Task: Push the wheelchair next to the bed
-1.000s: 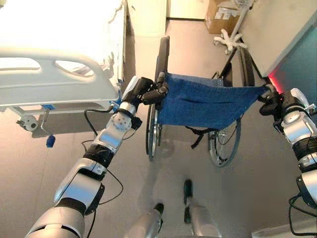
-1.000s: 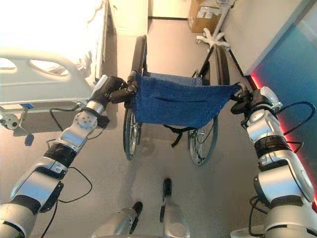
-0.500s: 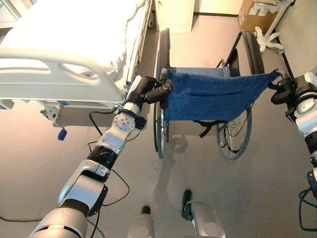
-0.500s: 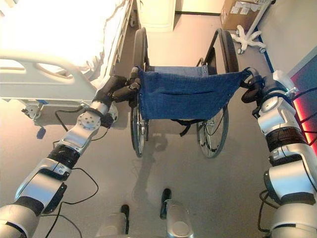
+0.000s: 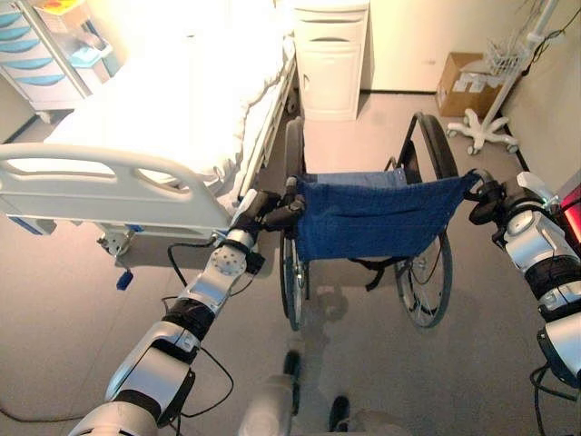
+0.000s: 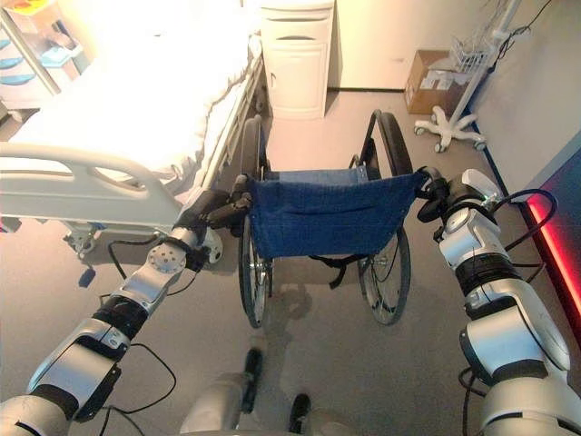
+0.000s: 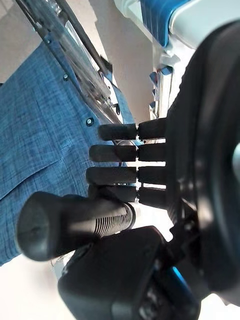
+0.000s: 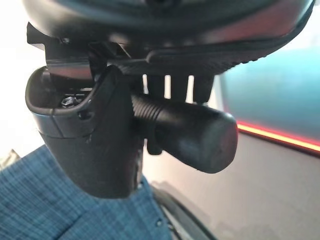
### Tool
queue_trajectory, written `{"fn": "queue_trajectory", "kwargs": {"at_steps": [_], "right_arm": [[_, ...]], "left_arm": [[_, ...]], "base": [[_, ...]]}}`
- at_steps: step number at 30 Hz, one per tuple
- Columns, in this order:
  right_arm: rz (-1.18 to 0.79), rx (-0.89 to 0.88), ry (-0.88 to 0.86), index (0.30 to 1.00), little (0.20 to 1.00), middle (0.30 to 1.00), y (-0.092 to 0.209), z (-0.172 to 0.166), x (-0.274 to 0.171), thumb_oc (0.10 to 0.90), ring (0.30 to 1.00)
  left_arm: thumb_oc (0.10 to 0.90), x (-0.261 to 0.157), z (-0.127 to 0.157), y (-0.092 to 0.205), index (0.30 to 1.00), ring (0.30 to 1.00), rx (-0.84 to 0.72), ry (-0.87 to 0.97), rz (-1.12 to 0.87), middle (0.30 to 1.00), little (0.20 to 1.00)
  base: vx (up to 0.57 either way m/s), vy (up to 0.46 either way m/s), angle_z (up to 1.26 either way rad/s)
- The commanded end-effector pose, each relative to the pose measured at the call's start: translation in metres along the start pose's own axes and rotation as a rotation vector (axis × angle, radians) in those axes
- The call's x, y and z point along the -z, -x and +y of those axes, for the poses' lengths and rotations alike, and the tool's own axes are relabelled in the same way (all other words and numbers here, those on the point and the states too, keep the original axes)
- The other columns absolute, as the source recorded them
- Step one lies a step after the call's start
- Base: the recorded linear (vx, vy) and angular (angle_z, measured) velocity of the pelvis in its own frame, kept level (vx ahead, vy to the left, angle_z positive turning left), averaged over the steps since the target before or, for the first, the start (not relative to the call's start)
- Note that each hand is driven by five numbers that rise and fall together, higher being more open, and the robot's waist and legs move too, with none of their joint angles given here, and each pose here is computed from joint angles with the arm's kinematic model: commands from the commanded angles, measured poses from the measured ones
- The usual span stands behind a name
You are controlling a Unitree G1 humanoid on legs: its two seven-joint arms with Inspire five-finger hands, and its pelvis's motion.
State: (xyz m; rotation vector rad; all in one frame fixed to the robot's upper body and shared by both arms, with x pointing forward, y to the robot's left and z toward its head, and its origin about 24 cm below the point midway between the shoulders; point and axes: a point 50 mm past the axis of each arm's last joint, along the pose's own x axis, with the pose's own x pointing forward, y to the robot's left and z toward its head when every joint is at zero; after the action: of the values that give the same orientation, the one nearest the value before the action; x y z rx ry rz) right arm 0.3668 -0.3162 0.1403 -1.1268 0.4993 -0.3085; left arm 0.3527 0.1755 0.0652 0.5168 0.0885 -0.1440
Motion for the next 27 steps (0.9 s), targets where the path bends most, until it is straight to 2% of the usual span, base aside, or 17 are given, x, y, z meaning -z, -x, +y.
{"fn": "queue_trajectory", "kwargs": {"at_steps": [1,6,10,14,19,22,24,27], "right_arm": [[-0.497,-0.189,0.094,0.3,0.3,0.3,0.026,0.034,-0.099,0.4,0.3],[-0.525,-0.217,0.073,0.3,0.3,0.3,0.026,0.047,-0.09,0.4,0.3],[-0.566,-0.2,0.063,0.3,0.3,0.3,0.027,0.053,-0.095,0.4,0.3],[-0.562,-0.202,0.048,0.3,0.3,0.3,0.025,0.064,-0.081,0.4,0.3],[-0.53,-0.218,0.037,0.3,0.3,0.3,0.027,0.08,-0.071,0.4,0.3],[-0.522,-0.203,0.027,0.3,0.3,0.3,0.029,0.077,-0.079,0.4,0.3],[-0.483,-0.18,0.026,0.3,0.3,0.3,0.028,0.062,-0.083,0.4,0.3],[-0.445,-0.168,0.035,0.3,0.3,0.3,0.026,0.046,-0.088,0.4,0.3]], "left_arm": [[0.4,0.043,0.014,0.009,0.3,0.3,-0.025,-0.14,0.237,0.3,0.3],[0.4,0.051,0.015,0.01,0.3,0.3,0.012,-0.172,0.283,0.3,0.3],[0.4,0.048,0.022,0.007,0.3,0.3,-0.016,-0.197,0.277,0.3,0.3],[0.4,0.051,0.006,0.01,0.3,0.3,-0.017,-0.21,0.258,0.3,0.3],[0.4,0.056,0.004,0.017,0.3,0.3,-0.06,-0.154,0.235,0.3,0.3],[0.4,0.051,0.012,0.017,0.3,0.3,-0.077,-0.133,0.207,0.3,0.3],[0.4,0.042,0.017,0.014,0.3,0.3,-0.05,-0.124,0.165,0.3,0.3],[0.4,0.028,0.016,0.008,0.3,0.3,-0.017,-0.128,0.127,0.3,0.3]], "base": [[0.41,0.275,-0.92],[0.51,0.22,-0.12],[0.26,0.116,0.17],[0.36,0.166,-0.1],[0.37,-0.03,-0.22],[0.32,-0.163,-0.66],[0.6,-0.316,-0.1],[0.48,-0.29,1.41]]}}
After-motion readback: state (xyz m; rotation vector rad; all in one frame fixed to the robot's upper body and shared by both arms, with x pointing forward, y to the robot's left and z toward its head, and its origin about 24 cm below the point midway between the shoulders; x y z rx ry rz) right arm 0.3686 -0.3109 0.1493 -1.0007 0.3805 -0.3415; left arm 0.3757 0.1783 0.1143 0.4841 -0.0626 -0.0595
